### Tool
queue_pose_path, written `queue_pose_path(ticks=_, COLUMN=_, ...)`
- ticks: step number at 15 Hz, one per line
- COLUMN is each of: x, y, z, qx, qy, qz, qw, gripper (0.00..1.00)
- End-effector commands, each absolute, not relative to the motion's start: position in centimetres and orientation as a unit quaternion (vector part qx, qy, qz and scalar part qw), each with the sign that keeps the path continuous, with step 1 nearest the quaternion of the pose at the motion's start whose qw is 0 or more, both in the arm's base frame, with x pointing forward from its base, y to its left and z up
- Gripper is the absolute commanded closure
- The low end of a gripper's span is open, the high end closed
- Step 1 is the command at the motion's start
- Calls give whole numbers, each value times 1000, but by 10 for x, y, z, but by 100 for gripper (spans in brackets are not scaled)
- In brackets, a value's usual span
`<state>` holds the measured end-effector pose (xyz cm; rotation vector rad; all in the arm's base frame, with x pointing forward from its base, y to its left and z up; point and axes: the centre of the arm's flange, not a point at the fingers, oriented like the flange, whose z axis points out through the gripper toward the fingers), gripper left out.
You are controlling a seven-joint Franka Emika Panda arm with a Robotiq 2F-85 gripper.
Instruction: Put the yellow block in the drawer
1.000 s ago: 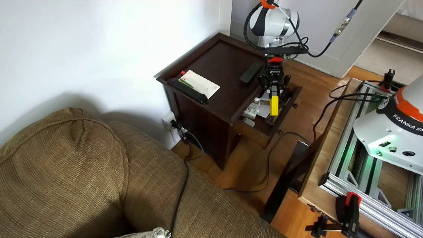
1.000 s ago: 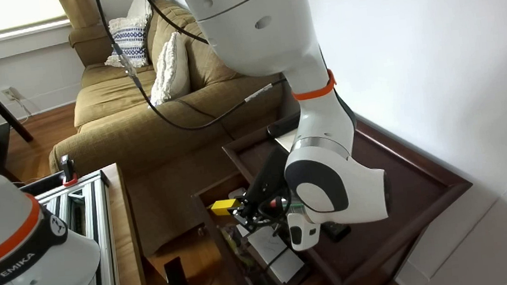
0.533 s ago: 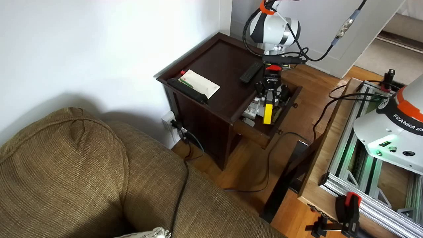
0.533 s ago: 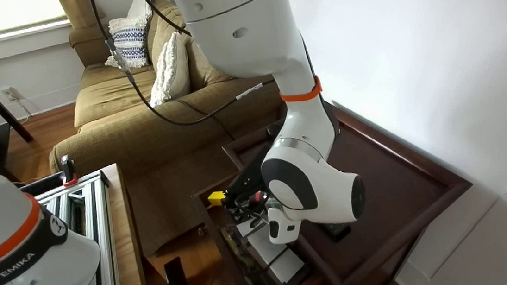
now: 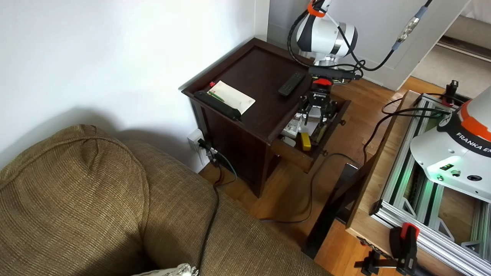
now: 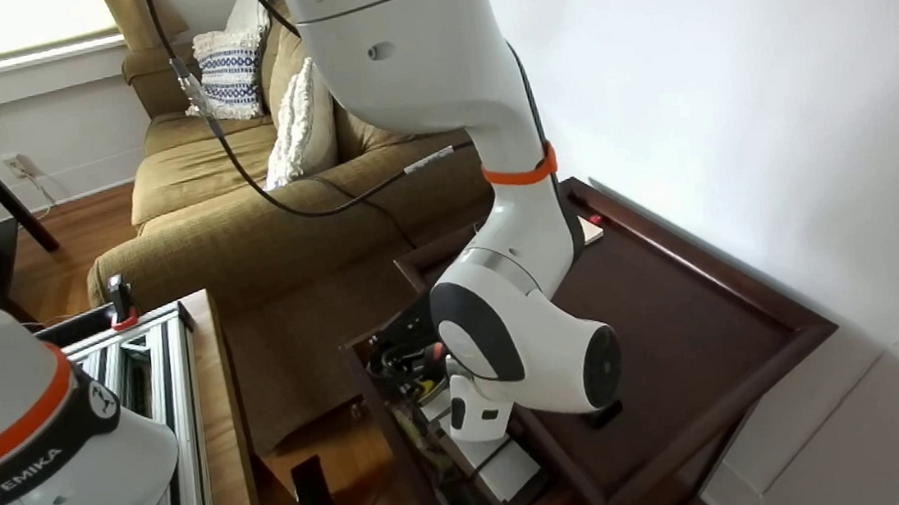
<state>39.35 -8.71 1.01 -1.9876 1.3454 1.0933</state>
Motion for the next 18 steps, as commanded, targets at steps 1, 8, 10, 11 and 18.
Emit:
queue_pose_path(ticks=1, x=387, y=-90, z=27, qx=-738, qy=515, qz=360, qw=245, gripper=16)
queue_pose_path(ticks=8, x=392, y=-83, z=135, qx=-835, qy=435, qz=286, qw=177, gripper=0)
queue_pose_path(ticks=10, x=389, y=-74, z=172, qx=-864, qy=391, qz=283, qw=146, gripper=0)
queue_pose_path(ticks=11, x=389, y=-70, z=188, qx=-877, qy=376, qz=273, qw=125, gripper=0)
queue_pose_path(ticks=18, x=405, y=-51, z=283, qx=-941, qy=302, qz=154, qw=-19, gripper=0)
